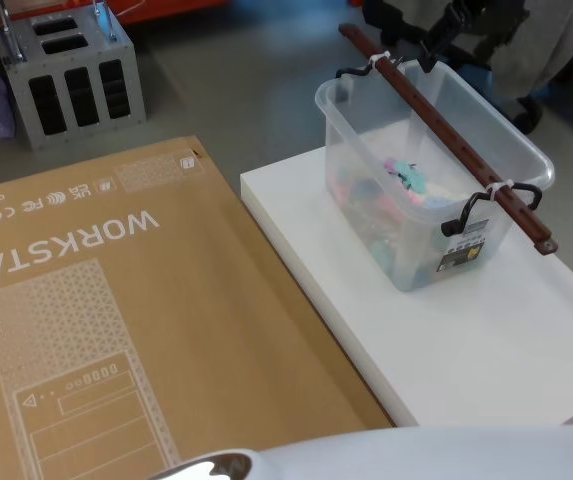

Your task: Use one hand to grasp the basket and place it at the designated location.

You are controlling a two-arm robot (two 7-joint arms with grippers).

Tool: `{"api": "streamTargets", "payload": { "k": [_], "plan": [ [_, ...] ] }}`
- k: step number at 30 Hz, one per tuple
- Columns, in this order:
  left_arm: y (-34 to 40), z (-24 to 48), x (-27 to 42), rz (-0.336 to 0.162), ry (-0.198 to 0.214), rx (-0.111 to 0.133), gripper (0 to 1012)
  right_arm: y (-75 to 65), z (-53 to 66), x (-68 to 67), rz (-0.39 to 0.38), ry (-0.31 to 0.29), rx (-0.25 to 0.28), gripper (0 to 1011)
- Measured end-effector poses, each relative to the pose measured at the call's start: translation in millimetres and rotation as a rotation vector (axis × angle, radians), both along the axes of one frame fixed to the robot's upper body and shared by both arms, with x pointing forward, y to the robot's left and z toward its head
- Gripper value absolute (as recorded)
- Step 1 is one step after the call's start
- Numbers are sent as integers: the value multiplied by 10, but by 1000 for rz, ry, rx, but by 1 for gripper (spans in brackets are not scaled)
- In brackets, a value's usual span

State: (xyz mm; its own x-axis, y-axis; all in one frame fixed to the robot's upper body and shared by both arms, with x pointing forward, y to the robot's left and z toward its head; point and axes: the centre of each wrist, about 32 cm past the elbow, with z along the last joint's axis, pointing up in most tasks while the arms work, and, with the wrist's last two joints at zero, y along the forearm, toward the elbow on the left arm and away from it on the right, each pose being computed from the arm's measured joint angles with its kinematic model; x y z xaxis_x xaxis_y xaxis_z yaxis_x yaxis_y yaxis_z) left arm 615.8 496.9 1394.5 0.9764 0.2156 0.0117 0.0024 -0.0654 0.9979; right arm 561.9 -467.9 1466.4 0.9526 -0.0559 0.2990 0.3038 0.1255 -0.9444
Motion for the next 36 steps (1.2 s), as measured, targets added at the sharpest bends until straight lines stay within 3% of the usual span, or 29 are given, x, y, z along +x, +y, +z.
{"api": "streamTargets", "payload": {
  "k": [36],
  "plan": [
    [0,0,0,0,0,0,0,-12,-7,7,-5,6,6,1002]
  ]
}}
